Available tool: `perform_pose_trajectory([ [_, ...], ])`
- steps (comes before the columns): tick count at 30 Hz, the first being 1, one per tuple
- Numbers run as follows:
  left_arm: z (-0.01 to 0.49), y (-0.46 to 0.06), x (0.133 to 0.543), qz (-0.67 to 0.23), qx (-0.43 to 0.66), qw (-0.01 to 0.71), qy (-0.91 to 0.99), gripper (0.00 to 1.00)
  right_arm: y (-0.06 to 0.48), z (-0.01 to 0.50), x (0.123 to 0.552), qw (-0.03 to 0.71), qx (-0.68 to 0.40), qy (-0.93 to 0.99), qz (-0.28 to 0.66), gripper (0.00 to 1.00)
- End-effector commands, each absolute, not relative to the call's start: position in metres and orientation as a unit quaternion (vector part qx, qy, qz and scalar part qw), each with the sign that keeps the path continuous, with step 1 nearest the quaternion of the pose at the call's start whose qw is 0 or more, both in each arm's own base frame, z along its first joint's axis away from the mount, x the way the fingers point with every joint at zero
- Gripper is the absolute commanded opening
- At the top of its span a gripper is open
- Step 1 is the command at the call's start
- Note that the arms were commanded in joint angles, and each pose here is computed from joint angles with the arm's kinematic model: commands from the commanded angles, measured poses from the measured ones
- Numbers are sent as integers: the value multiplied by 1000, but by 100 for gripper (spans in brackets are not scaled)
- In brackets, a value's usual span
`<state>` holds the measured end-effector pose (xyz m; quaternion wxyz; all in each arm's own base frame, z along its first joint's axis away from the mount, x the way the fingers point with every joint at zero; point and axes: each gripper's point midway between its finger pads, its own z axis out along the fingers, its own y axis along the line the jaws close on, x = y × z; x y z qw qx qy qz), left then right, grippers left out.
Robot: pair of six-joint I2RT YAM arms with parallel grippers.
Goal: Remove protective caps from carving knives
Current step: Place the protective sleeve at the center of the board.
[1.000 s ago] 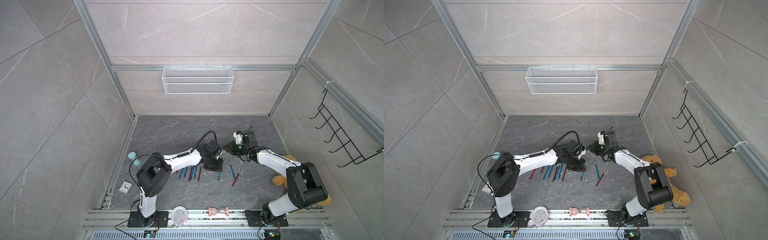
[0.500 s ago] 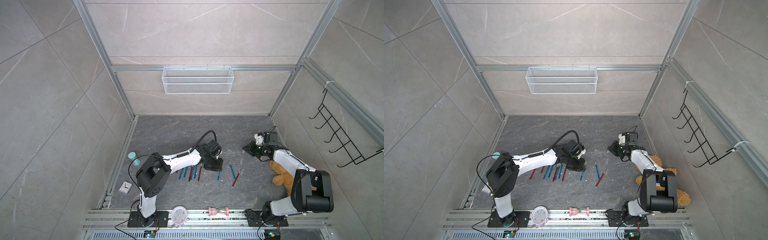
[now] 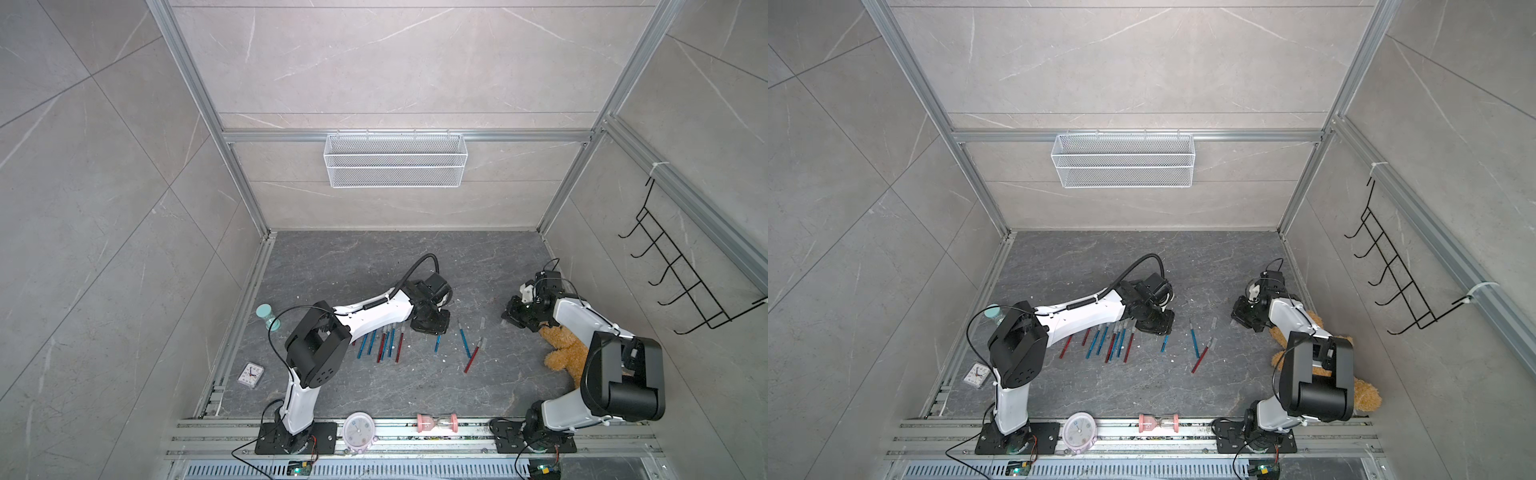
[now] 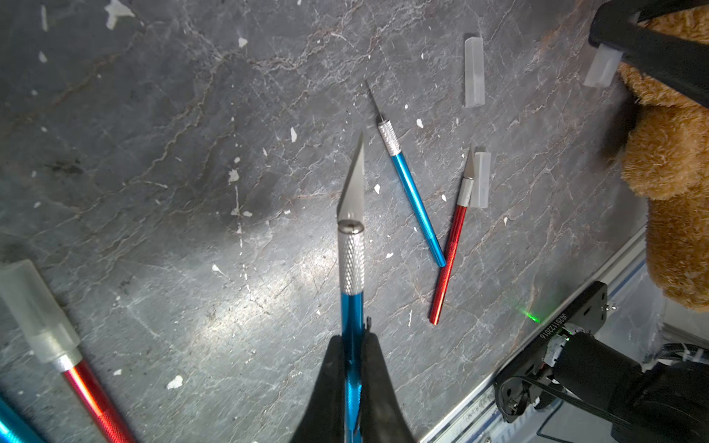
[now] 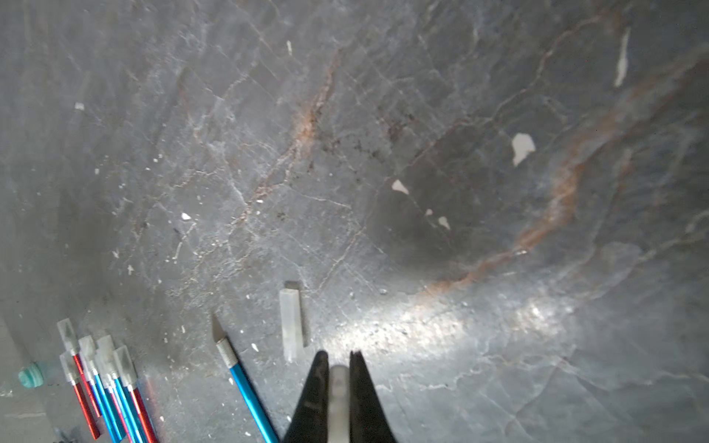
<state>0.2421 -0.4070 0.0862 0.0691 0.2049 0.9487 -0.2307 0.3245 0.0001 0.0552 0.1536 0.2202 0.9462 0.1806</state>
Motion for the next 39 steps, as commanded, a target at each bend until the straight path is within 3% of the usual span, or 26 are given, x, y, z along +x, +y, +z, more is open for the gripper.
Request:
perform_pose_trajectory([
  [1,83,-405,239,-208,219,64,951,5,-8,51,325,140,208,956,151,11],
  [25,58,-410,246,-162,193,54,966,5,1,20,329,103,197,964,145,20],
  [34,51,-416,249,-151,185,50,970,8,7,60,333,142,185,959,164,24],
  [39,51,-419,251,-151,182,53,970,17,10,86,329,165,175,955,173,26],
])
